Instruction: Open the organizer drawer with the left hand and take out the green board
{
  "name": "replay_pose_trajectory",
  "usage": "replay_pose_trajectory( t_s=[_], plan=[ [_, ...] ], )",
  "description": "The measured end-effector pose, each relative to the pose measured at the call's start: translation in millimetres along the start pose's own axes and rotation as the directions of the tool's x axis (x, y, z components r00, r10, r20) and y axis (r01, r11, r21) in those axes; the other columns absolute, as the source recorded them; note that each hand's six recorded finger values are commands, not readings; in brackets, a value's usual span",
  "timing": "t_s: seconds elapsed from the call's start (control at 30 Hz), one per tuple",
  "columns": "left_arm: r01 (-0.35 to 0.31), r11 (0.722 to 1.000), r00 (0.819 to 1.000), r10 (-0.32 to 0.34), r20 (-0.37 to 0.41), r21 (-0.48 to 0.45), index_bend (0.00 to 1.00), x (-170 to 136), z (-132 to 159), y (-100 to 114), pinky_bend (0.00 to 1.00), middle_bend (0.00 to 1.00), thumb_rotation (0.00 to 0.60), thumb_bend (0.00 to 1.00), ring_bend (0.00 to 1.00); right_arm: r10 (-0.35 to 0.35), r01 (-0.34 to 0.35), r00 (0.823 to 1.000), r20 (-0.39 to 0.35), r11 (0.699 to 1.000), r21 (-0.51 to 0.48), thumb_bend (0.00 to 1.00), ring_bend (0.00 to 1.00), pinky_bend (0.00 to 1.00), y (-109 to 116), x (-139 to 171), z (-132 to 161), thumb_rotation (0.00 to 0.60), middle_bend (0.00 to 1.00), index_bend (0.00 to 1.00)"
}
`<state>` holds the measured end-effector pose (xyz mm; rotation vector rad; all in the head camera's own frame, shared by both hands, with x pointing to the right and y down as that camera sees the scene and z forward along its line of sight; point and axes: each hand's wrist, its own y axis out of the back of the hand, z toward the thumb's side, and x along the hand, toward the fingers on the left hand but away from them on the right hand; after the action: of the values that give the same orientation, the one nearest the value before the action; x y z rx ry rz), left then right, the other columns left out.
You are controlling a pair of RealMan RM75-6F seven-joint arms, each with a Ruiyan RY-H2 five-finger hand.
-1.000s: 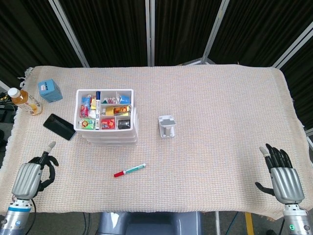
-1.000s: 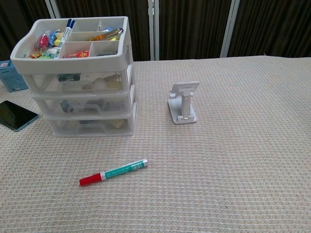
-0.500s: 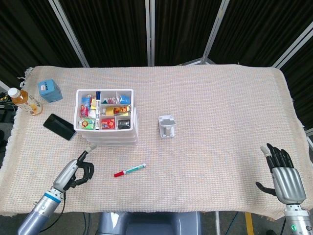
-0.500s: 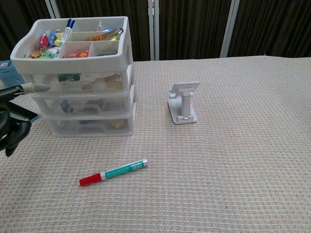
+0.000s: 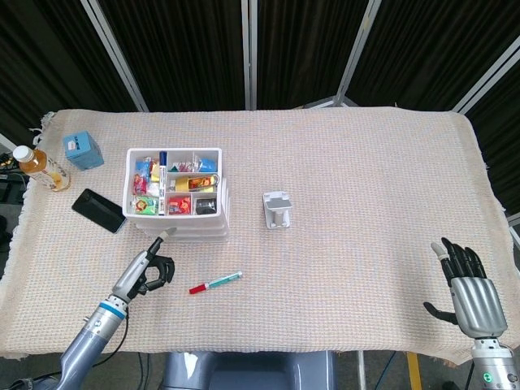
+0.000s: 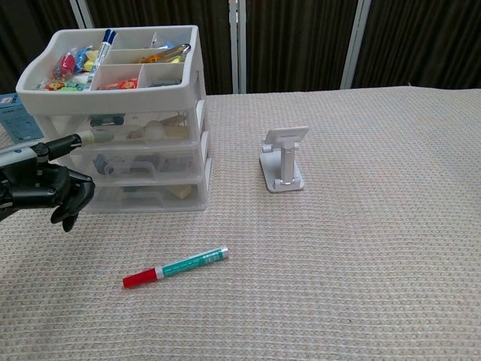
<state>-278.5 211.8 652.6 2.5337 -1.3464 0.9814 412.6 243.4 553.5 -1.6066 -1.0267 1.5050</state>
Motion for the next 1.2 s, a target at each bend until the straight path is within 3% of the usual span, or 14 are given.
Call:
replay_pose_trajectory(
  t_s=[1.2],
  plan=[
    [0.057,0.998,0.998,-0.058,-0.005,-0.028,0.0,35.5,8.5,-21.8,0.6,0.71,0.6,1.0,0.73,0.016,-0.016,1.0,-0.005,1.0,-0.004,0.02,0.0,0.0,-3.0,-0.3,1.3,0.6,0.0,0.1]
  ],
)
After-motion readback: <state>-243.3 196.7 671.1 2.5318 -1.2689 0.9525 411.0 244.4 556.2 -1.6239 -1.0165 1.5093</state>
